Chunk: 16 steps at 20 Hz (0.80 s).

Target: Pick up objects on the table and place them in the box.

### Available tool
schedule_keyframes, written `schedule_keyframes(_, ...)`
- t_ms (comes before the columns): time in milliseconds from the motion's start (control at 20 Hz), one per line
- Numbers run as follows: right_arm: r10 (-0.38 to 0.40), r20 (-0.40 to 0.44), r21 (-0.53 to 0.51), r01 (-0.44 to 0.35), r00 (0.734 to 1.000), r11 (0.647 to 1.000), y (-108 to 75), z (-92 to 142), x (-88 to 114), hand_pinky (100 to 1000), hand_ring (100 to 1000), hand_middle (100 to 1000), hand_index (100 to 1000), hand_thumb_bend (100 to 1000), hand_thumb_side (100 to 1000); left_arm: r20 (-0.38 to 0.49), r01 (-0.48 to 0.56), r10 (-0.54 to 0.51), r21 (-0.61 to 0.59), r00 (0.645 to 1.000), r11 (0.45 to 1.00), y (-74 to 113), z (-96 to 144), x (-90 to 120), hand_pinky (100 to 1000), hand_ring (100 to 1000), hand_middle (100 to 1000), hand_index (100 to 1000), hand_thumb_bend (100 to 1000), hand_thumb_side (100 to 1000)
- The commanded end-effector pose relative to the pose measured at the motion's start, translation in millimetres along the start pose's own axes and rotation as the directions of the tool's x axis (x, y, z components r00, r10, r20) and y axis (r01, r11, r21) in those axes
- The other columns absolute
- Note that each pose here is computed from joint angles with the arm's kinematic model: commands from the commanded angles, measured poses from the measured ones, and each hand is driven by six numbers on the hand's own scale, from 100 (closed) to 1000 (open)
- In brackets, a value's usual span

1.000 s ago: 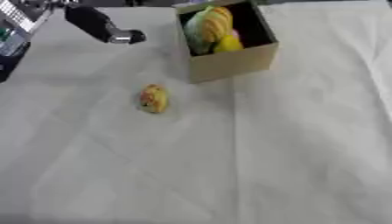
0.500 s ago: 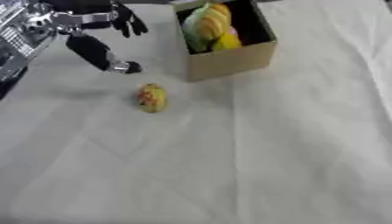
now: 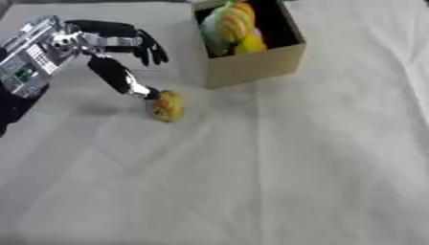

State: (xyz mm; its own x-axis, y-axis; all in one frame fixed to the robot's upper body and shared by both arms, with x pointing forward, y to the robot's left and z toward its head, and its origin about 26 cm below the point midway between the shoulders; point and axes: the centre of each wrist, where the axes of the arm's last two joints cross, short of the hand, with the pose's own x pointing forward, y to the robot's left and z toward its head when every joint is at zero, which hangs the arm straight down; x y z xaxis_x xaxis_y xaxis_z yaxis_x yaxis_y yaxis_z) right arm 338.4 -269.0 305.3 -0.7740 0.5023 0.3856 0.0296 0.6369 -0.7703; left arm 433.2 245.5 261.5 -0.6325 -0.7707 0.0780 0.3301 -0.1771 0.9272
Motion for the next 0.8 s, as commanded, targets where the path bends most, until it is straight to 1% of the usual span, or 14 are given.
schedule_keyframes(50,0.016,0.026,-0.021,-0.015,1.000,1.000,-10.0,-3,8,878,702,595,739,100,521,0.002,0.013,-0.013,-0.013,1.000,1.000,5.2,-1,1,802,727,728,854,508,495)
schedule_keyframes(250,0.011,0.031,-0.024,-0.011,0.999,1.000,-9.6,-4,8,878,702,595,739,100,521,-0.018,0.053,-0.054,-0.019,0.998,0.998,-1.5,-8,0,793,723,719,835,518,462)
schedule_keyframes(400,0.008,0.034,-0.026,-0.007,0.999,1.000,-9.1,-4,9,879,702,595,739,100,521,-0.037,0.089,-0.089,-0.016,0.995,0.996,-8.1,-14,-5,784,720,714,825,499,448)
schedule_keyframes(600,0.005,0.038,-0.031,-0.003,0.999,1.000,-8.8,-5,9,879,702,596,739,100,520,-0.058,0.119,-0.120,-0.020,0.991,0.993,-19.1,-24,-11,768,709,704,805,435,431)
schedule_keyframes(650,0.004,0.039,-0.032,-0.003,0.999,0.999,-8.8,-5,9,879,702,596,739,100,520,-0.063,0.127,-0.129,-0.025,0.990,0.992,-21.7,-26,-13,768,709,704,805,434,430)
schedule_keyframes(750,0.003,0.040,-0.033,-0.002,0.999,0.999,-8.8,-5,10,879,702,596,739,100,520,-0.073,0.140,-0.142,-0.036,0.987,0.990,-26.5,-29,-18,764,706,701,800,393,422)
schedule_keyframes(800,0.003,0.041,-0.033,-0.001,0.999,0.999,-8.7,-5,10,879,702,596,739,100,520,-0.076,0.143,-0.146,-0.040,0.986,0.989,-28.5,-30,-20,758,697,692,792,354,415)
